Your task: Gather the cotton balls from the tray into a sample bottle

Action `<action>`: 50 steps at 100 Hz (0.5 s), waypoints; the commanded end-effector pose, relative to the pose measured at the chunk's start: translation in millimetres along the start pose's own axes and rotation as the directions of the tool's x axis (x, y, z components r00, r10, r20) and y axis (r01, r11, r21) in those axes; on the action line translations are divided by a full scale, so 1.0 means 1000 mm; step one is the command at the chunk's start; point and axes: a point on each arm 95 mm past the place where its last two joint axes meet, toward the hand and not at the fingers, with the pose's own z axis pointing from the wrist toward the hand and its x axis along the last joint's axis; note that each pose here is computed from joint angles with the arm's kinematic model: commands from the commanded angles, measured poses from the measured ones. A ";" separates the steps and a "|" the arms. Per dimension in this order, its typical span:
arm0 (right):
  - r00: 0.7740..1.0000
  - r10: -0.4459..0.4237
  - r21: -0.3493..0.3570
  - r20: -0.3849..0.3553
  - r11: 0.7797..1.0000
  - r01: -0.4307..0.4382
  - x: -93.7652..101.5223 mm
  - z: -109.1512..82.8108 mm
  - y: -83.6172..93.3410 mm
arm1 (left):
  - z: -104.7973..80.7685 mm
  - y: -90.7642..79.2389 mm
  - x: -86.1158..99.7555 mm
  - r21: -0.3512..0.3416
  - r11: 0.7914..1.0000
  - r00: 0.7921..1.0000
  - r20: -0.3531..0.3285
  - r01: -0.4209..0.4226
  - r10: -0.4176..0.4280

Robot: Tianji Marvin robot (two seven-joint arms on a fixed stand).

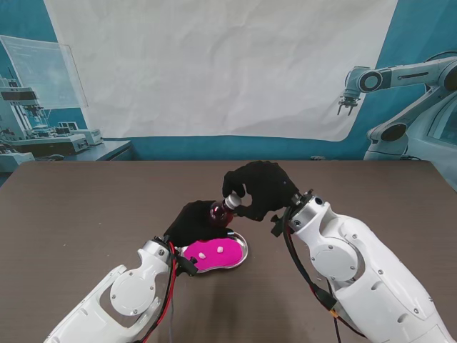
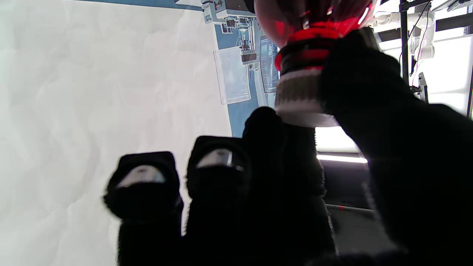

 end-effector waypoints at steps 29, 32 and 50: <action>1.000 0.009 0.012 -0.018 1.000 -0.009 0.007 0.003 -0.006 | 0.001 0.003 -0.002 -0.016 1.000 1.000 0.008 0.007 -0.007; 1.000 0.004 0.010 -0.019 1.000 -0.004 0.007 0.003 -0.006 | 0.001 0.002 -0.002 -0.016 1.000 1.000 0.007 0.006 -0.006; 1.000 -0.017 -0.019 0.006 1.000 0.017 0.004 0.004 0.002 | -0.001 0.001 -0.003 -0.014 1.000 1.000 0.011 0.004 -0.004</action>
